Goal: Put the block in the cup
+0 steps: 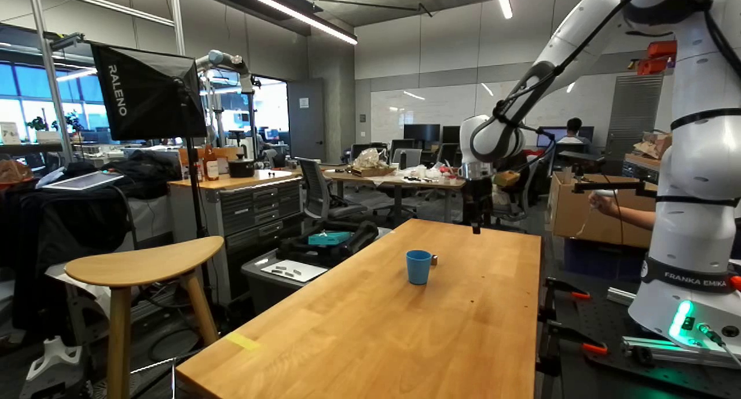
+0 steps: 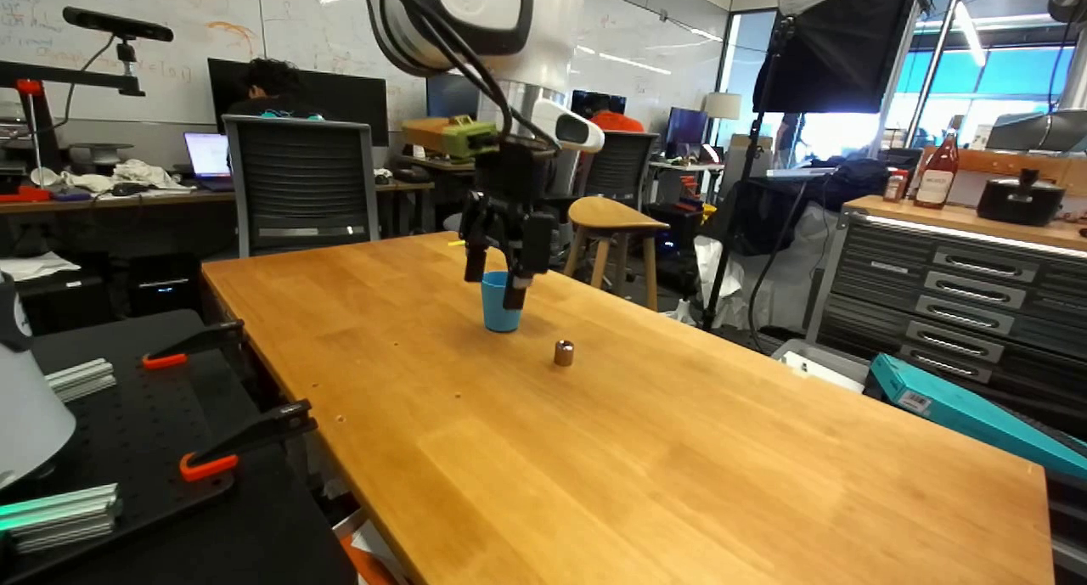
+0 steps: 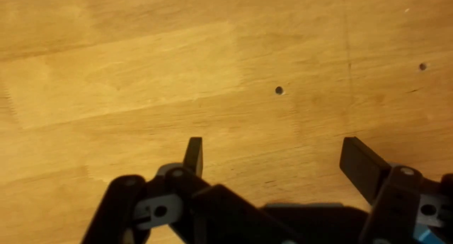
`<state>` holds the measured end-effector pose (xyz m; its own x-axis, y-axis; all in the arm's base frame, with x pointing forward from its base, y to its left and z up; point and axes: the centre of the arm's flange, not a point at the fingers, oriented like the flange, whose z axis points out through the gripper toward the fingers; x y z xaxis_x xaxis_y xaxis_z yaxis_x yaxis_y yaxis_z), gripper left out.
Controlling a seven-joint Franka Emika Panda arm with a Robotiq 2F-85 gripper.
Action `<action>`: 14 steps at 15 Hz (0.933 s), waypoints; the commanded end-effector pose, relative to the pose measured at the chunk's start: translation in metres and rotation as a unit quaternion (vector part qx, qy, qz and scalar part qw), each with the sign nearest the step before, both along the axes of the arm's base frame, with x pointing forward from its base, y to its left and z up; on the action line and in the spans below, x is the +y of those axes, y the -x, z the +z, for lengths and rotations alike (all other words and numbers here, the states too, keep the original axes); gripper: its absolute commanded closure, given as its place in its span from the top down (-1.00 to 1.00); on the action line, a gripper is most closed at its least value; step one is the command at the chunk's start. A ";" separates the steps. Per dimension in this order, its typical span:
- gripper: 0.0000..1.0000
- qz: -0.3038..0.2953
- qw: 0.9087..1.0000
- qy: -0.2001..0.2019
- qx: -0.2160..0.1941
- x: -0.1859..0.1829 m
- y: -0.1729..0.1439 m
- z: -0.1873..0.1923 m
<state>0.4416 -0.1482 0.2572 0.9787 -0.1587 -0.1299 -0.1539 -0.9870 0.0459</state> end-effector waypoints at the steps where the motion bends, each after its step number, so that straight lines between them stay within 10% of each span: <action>1: 1.00 -0.045 0.998 0.039 -0.010 -0.015 -0.047 -0.048; 14: 1.00 -0.128 0.990 0.041 -0.045 0.026 -0.133 -0.110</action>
